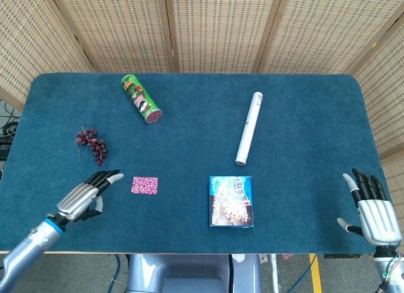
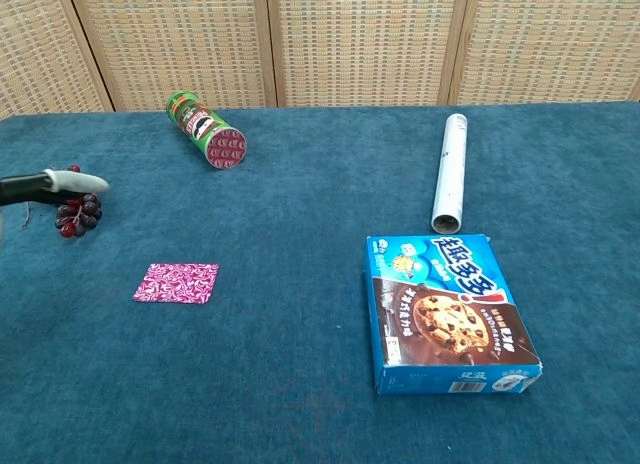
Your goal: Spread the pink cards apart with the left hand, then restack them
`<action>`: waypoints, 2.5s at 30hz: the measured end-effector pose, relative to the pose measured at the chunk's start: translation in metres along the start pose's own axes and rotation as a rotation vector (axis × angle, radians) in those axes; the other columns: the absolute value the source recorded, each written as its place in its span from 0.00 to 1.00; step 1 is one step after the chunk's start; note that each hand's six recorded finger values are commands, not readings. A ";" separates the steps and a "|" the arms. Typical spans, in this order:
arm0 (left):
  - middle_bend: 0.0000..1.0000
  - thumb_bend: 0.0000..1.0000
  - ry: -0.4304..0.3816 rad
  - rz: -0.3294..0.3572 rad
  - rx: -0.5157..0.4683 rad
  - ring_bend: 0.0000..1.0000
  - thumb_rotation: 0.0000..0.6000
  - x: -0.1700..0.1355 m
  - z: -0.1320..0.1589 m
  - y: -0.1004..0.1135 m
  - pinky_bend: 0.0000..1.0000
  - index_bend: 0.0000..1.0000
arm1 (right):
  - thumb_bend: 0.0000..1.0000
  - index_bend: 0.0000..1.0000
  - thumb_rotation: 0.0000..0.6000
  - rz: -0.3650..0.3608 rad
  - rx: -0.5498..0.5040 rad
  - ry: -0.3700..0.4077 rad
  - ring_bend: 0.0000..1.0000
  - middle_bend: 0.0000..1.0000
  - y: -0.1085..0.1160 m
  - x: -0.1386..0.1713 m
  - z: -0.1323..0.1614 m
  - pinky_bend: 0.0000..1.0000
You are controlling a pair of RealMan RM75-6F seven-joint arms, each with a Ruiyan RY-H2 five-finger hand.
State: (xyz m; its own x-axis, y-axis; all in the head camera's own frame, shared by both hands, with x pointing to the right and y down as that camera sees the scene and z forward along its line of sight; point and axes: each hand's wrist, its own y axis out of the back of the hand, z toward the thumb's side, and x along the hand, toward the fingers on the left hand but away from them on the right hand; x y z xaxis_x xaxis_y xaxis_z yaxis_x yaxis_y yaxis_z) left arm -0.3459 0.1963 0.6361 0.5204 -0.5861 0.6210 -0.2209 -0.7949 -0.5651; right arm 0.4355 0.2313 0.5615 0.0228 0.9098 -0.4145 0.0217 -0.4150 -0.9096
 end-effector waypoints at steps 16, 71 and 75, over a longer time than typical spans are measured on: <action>0.00 1.00 -0.016 -0.192 -0.045 0.00 1.00 0.047 0.027 -0.042 0.00 0.00 | 0.00 0.00 1.00 0.011 -0.008 -0.001 0.00 0.00 -0.001 0.000 -0.001 0.00; 0.00 1.00 0.261 -0.174 -0.125 0.00 1.00 0.064 -0.053 -0.027 0.00 0.00 | 0.00 0.00 1.00 0.019 -0.021 -0.004 0.00 0.00 -0.001 0.000 -0.001 0.00; 0.00 1.00 0.215 -0.105 -0.158 0.00 1.00 0.060 -0.043 -0.010 0.00 0.00 | 0.00 0.00 1.00 0.021 -0.022 -0.003 0.00 0.00 -0.001 0.000 -0.001 0.00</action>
State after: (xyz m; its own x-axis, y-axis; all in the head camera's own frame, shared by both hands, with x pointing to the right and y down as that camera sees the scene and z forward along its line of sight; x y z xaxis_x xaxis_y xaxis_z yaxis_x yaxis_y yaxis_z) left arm -0.3480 0.1629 0.7024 0.3640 -0.5056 0.7822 -0.3092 -0.8578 -0.4106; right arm 0.4363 0.2313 0.5626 0.0202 0.9009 -0.4335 0.0430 -0.4340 -0.8999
